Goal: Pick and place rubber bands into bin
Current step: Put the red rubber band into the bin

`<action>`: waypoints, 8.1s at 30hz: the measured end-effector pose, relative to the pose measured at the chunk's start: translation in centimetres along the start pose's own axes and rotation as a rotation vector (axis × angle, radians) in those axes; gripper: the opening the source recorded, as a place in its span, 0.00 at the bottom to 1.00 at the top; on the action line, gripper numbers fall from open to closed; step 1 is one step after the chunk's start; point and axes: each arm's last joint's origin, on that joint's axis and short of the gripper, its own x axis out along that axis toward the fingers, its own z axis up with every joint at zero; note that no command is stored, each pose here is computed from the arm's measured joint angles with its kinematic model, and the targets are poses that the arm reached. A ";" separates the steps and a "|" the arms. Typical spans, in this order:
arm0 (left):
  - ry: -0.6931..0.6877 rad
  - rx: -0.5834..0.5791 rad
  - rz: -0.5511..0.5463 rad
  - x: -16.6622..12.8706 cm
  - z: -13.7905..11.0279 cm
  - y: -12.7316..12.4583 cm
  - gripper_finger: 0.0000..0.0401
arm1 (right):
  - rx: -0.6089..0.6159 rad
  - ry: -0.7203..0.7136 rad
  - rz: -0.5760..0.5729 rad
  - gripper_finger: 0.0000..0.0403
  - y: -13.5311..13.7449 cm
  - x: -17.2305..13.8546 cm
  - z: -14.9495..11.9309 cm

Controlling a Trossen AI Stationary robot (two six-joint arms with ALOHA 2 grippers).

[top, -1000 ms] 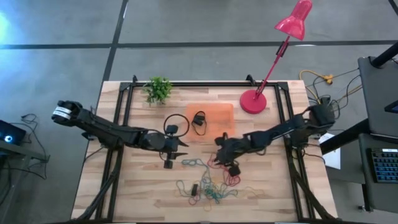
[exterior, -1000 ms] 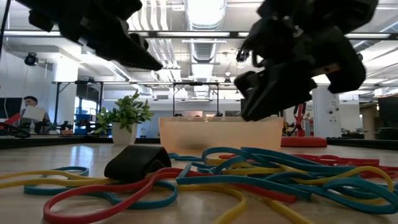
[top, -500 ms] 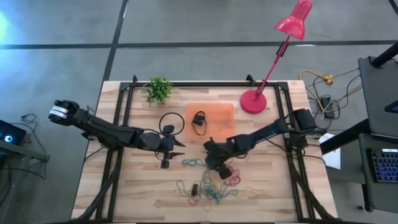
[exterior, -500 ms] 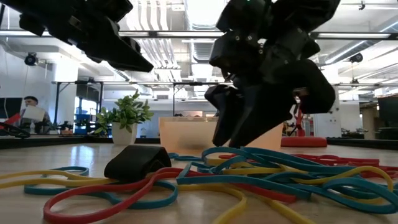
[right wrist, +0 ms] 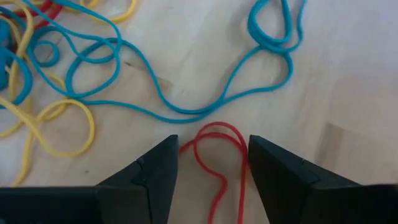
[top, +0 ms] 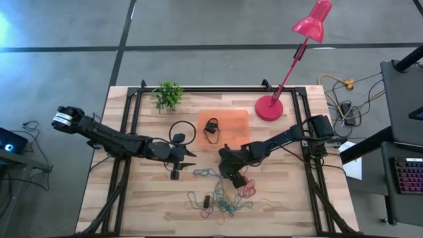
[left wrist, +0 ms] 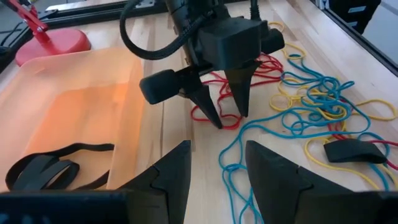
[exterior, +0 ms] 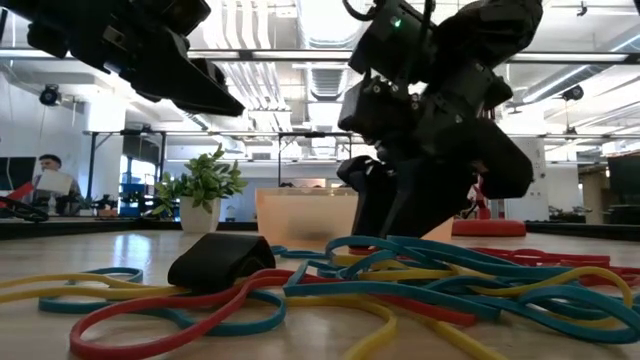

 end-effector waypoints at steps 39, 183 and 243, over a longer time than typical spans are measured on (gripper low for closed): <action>0.009 0.006 0.020 0.0 -0.7 0.1 0.34 | -0.048 -0.168 -0.016 0.02 0.8 -6.4 2.9; -0.032 0.020 0.042 0.0 -1.1 0.2 0.34 | 0.130 0.021 -0.036 0.02 4.3 -5.4 -5.5; -0.040 0.018 0.042 0.0 -1.0 0.2 0.34 | 0.288 0.033 -0.138 0.24 4.8 -8.4 -5.6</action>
